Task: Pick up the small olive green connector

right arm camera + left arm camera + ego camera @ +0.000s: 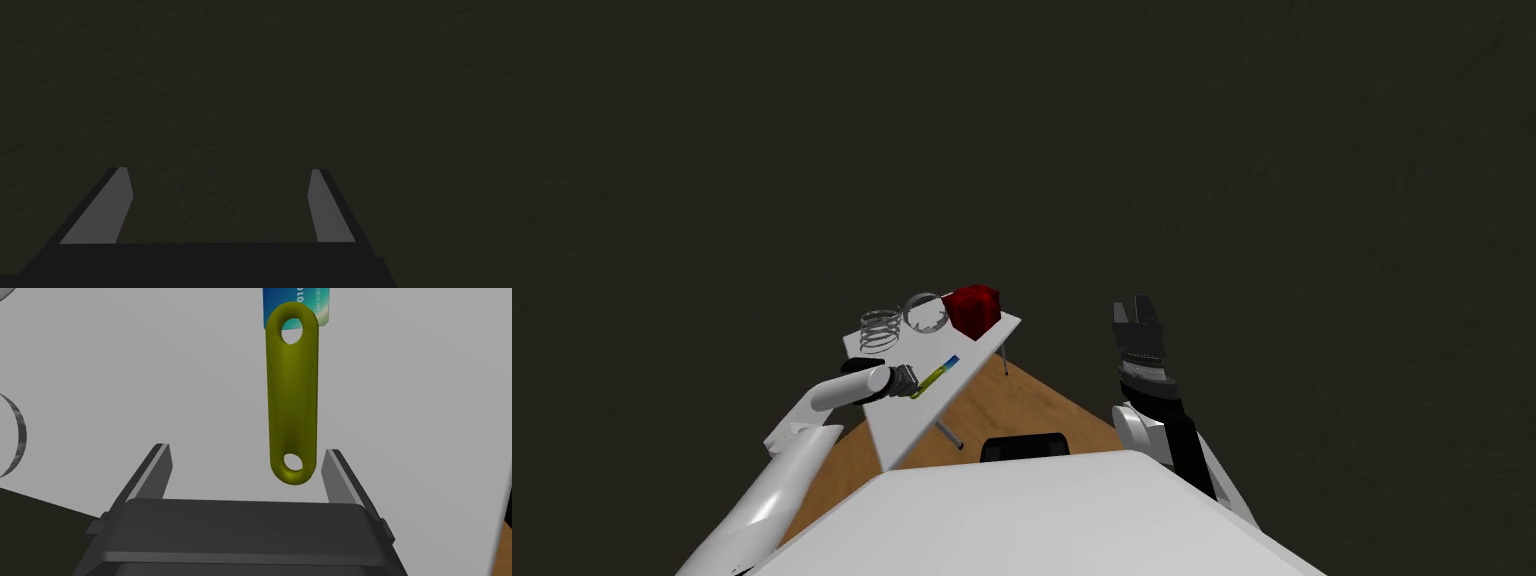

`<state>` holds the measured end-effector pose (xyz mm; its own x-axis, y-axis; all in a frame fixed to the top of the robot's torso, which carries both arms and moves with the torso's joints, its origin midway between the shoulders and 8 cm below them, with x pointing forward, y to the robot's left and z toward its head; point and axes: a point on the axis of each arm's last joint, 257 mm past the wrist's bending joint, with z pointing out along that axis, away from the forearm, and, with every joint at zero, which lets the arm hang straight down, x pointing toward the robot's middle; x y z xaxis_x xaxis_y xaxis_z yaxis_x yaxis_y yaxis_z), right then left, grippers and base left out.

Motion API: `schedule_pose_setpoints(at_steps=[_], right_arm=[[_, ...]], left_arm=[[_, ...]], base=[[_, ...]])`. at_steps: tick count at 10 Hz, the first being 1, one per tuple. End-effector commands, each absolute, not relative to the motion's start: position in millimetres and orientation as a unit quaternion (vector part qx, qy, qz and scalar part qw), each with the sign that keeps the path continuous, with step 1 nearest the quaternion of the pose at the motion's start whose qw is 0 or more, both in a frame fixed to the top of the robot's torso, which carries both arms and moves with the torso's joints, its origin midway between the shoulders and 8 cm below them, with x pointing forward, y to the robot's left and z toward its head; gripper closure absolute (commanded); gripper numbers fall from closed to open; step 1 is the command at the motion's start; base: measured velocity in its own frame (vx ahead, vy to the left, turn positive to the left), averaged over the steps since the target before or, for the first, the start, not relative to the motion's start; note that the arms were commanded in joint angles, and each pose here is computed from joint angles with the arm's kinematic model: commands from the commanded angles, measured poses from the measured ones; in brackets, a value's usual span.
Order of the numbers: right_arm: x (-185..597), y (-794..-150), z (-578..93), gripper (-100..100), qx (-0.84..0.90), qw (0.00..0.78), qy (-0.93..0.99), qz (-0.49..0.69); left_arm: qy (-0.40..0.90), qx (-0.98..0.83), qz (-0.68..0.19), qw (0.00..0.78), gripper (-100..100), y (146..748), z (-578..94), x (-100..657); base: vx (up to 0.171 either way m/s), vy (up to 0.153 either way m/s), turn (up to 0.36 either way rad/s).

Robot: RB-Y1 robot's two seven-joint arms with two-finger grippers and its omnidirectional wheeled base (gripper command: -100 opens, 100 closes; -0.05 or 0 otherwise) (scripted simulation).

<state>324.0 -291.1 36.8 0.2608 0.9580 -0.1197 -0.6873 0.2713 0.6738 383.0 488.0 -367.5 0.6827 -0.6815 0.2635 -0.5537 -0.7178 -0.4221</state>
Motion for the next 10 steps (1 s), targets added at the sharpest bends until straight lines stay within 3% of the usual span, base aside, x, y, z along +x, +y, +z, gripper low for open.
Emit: schedule_pose_setpoints(at_steps=[1, 10], right_arm=[[324.0, -291.1, 36.8, 0, 0.255, 0.752, 0.265, 0.547], [324.0, -291.1, 36.9, 0, 0.255, 0.752, 0.265, 0.547]], left_arm=[[0.332, -0.916, -0.179, 0.133, -100, 491.3, -379.0, 367.1], [0.287, -0.955, -0.064, 0.035, -100, 501.0, -410.3, 302.5]], base=[[0.081, -0.034, 0.012], [0.096, -0.034, 0.012]])
